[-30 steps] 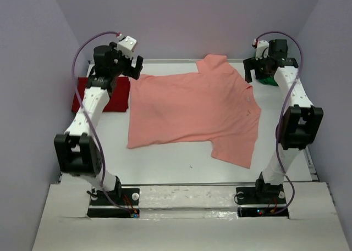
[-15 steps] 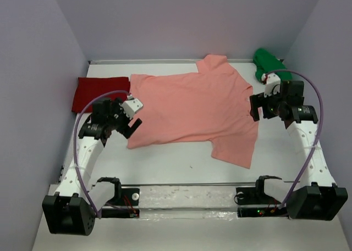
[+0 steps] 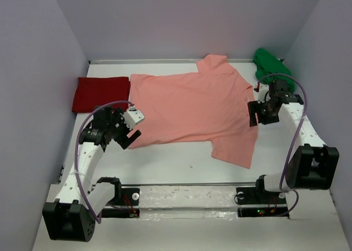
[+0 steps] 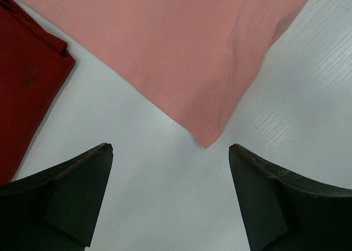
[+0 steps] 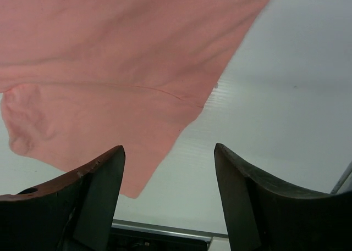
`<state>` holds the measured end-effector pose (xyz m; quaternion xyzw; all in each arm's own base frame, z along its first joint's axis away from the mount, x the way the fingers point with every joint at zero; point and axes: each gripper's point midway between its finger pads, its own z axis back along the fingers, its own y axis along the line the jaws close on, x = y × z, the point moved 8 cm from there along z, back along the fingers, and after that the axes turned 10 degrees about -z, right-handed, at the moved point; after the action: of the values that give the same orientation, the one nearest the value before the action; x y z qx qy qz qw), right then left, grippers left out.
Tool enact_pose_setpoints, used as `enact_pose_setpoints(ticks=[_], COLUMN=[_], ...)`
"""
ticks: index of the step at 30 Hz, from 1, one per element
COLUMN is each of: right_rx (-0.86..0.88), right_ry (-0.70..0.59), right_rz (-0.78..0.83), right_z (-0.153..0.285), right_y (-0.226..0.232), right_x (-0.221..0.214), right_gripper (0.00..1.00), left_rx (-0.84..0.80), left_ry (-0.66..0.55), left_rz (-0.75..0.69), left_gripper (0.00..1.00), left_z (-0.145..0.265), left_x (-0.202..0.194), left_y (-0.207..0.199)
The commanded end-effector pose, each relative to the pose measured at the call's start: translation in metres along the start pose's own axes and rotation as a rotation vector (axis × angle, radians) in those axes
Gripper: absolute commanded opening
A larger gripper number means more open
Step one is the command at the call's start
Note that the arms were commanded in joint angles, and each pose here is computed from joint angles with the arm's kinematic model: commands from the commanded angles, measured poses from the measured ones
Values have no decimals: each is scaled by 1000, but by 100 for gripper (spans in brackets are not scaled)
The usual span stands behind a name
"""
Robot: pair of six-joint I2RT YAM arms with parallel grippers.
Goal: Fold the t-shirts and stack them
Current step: Flatten the tshirt out
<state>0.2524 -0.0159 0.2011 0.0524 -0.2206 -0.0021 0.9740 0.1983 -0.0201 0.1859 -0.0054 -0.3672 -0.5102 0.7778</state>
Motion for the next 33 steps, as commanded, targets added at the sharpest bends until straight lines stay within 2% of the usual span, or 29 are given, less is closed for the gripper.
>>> enact_pose_setpoints(ticks=[1, 5, 17, 33], right_rx=[-8, 3, -90, -39], right_ry=[41, 128, 277, 363], right_rz=[-63, -84, -63, -76], right_z=[-3, -12, -22, -54], right_y=[-1, -1, -12, -11], right_x=[8, 7, -9, -32], right_gripper=[69, 63, 58, 55], left_rx=[26, 25, 65, 98], left_ry=[35, 46, 9, -6], left_rz=[-24, -19, -19, 1], left_gripper=[99, 99, 99, 99], left_z=[1, -2, 0, -11], left_x=[-4, -8, -12, -17], left_y=[3, 1, -8, -9])
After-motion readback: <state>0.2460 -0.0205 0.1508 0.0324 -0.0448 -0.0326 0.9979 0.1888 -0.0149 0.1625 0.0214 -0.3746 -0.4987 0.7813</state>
